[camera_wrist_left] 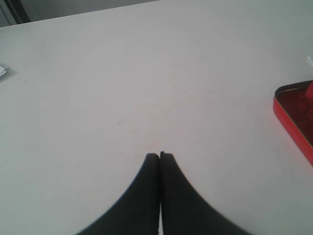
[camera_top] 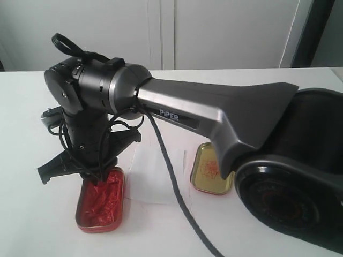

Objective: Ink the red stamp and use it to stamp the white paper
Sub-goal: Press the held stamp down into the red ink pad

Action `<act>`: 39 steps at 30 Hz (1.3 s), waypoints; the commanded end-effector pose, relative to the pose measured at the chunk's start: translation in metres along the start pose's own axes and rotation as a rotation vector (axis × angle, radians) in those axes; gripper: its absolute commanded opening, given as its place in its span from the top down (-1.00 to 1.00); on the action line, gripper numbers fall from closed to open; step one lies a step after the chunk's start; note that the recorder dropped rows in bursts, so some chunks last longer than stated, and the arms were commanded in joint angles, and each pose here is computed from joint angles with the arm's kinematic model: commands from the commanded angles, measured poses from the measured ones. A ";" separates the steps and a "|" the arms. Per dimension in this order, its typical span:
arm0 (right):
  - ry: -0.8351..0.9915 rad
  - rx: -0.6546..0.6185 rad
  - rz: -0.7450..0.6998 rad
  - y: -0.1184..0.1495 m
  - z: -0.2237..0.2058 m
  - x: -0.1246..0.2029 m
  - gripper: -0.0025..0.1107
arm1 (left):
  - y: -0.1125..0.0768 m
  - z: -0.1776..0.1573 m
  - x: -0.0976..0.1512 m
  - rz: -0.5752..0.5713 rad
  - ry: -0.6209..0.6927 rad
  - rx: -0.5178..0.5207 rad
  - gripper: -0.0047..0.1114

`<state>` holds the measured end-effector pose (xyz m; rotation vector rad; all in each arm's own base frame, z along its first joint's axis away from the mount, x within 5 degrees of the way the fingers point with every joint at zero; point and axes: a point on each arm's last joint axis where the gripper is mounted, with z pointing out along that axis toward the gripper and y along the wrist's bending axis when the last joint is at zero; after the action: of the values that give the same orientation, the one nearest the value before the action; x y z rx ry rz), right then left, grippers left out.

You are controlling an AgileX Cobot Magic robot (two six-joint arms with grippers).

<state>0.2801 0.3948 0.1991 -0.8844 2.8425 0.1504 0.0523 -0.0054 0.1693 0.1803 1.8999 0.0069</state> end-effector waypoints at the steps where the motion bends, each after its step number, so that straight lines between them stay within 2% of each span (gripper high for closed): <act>1: -0.052 0.012 0.063 -0.001 0.001 -0.006 0.96 | 0.000 0.000 0.001 0.002 0.001 0.000 0.92; 16: -0.060 0.005 0.148 0.000 0.019 -0.009 0.96 | 0.000 0.000 0.001 0.002 0.001 0.000 0.92; 39: 0.027 0.045 0.152 -0.001 0.059 -0.003 0.96 | 0.000 0.000 0.001 0.002 0.001 0.000 0.92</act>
<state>0.2897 0.4052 0.1628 -0.6596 2.8854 0.1595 0.0523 -0.0054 0.1693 0.1803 1.8999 0.0069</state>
